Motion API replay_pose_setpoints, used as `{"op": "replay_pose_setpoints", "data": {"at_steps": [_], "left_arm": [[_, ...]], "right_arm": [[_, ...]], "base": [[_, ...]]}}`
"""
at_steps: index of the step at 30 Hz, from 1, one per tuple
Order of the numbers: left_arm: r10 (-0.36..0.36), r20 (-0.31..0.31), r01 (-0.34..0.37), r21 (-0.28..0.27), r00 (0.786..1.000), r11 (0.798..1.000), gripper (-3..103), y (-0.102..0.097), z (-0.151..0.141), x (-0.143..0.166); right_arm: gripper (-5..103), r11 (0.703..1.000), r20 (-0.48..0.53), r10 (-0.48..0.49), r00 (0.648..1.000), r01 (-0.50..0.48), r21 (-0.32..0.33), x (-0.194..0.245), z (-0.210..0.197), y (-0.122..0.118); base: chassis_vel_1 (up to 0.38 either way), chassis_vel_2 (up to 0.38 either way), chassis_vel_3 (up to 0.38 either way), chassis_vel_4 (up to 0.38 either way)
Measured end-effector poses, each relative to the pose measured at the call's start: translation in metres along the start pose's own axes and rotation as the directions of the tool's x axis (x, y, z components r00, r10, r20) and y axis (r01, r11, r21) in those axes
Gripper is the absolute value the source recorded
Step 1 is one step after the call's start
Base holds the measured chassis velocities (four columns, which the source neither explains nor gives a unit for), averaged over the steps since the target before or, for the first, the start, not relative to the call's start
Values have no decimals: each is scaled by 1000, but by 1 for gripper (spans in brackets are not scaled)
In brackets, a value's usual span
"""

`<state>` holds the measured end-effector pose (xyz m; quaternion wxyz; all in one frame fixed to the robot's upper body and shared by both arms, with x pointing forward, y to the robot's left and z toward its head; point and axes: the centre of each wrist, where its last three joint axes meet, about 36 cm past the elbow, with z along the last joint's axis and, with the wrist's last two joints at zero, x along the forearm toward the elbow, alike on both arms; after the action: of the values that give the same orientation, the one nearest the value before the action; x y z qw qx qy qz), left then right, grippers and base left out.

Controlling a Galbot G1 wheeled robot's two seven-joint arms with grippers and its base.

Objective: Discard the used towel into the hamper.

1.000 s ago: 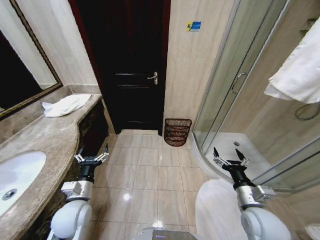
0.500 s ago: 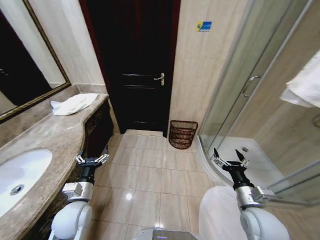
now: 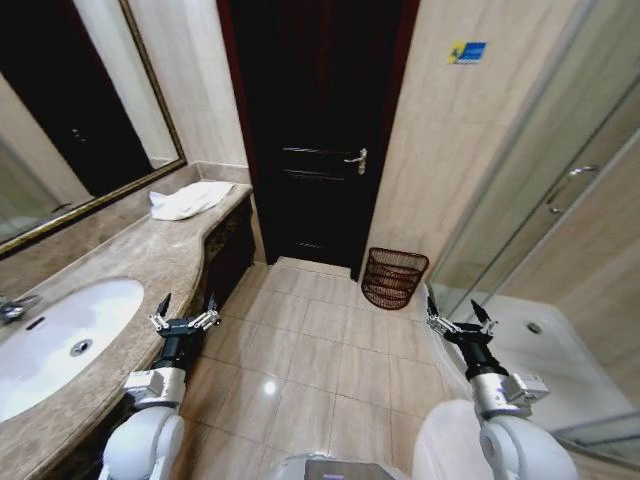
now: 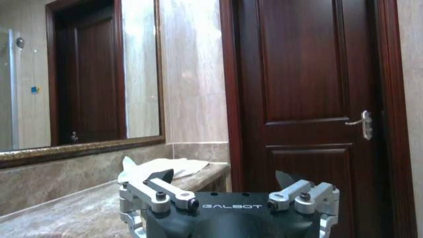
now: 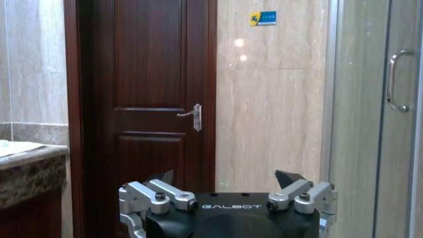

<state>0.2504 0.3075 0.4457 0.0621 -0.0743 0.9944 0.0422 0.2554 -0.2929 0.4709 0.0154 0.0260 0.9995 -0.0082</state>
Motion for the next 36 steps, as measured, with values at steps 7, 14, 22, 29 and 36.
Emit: {"op": "replay_pose_setpoints", "data": {"at_steps": [7,14,22,29,36], "left_arm": [[-2,12,2,2,1000,1000,100,0,2,1],[-4,12,4,3,1000,1000,100,-1,1,1],[-10,4,10,8,1000,1000,100,-2,3,3],[-9,-7,9,5,1000,1000,100,0,4,3],[-7,-6,7,4,1000,1000,100,-1,3,0]], "right_arm": [[100,1000,3,0,1000,0,0,1,3,0],[100,1000,3,-1,1000,1,2,0,4,0],[100,1000,0,-11,1000,11,-1,-4,8,1],[100,1000,-2,-11,1000,11,1,-7,10,1],[100,1000,-7,-10,1000,10,4,-9,12,-1]], "base": [[-102,89,90,-95],[-121,123,130,-122],[-111,105,116,-101],[-99,88,95,-109],[-98,140,132,-90]]}}
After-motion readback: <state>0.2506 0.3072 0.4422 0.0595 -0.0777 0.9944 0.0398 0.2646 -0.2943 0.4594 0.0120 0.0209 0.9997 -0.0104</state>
